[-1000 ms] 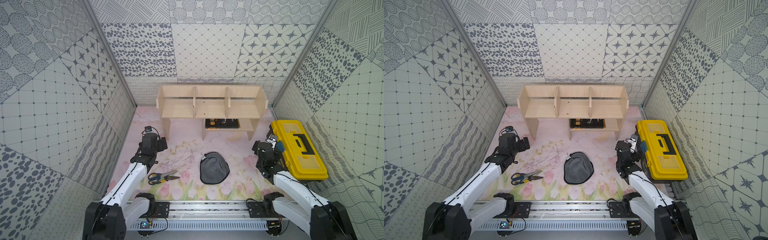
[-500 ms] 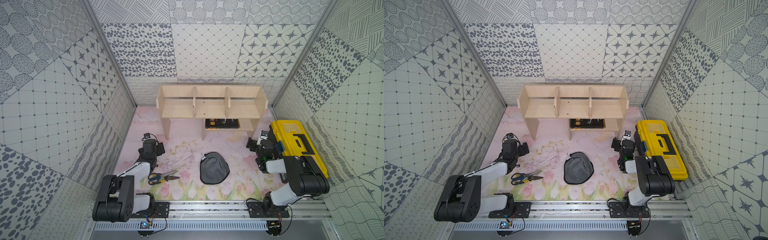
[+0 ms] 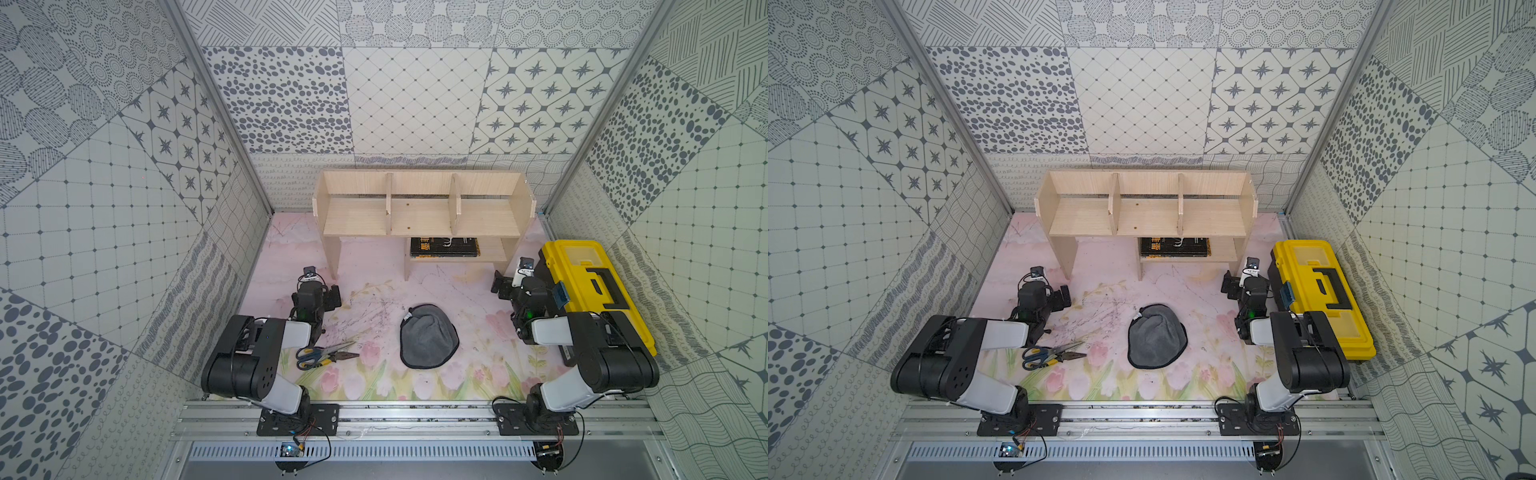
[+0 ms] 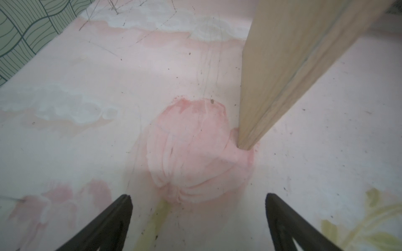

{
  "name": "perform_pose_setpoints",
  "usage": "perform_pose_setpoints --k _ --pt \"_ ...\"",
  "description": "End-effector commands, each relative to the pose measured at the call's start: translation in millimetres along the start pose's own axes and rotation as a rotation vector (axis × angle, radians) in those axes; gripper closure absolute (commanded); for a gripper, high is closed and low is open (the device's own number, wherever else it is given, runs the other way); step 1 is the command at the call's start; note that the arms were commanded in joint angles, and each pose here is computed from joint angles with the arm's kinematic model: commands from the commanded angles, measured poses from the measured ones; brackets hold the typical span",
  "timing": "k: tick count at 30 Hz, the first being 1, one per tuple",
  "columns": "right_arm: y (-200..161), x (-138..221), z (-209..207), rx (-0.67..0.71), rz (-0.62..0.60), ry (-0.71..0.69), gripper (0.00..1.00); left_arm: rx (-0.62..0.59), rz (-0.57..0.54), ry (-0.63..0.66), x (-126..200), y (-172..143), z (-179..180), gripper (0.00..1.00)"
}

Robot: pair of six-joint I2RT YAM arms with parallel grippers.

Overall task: Wipe the bookshelf clean with a cloth
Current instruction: Reset both arms

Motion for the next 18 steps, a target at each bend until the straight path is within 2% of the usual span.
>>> perform_pose_setpoints --k 1,3,4,6,18 --pt "14.0 -1.9 5.4 0.003 -0.049 0.018 0.03 -0.029 -0.184 -0.017 -0.4 30.7 -6.1 0.01" --pt "13.5 -1.7 5.3 0.004 -0.048 0.018 0.03 -0.017 -0.143 -0.027 0.5 29.3 -7.8 0.01" --pt "13.7 -1.8 5.4 0.004 -0.048 0.018 0.03 -0.028 -0.177 -0.019 0.2 31.4 -7.0 0.01" --pt "13.6 -1.8 5.5 0.003 -0.048 0.020 0.03 -0.020 -0.147 -0.028 0.6 28.9 -8.4 0.01" --pt "13.9 -2.1 7.0 0.008 -0.047 0.025 0.03 -0.020 -0.156 -0.032 -0.2 29.6 -7.9 0.01"
Point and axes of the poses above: each gripper's point midway between its finger pads, its own x axis back along the fingers, its own z axis along the line the jaws close on, y = z × x, the point moved 6 cm from there along x, back along the fingers, and after that the axes turned 6 degrees about -x, right-handed, at the moved point
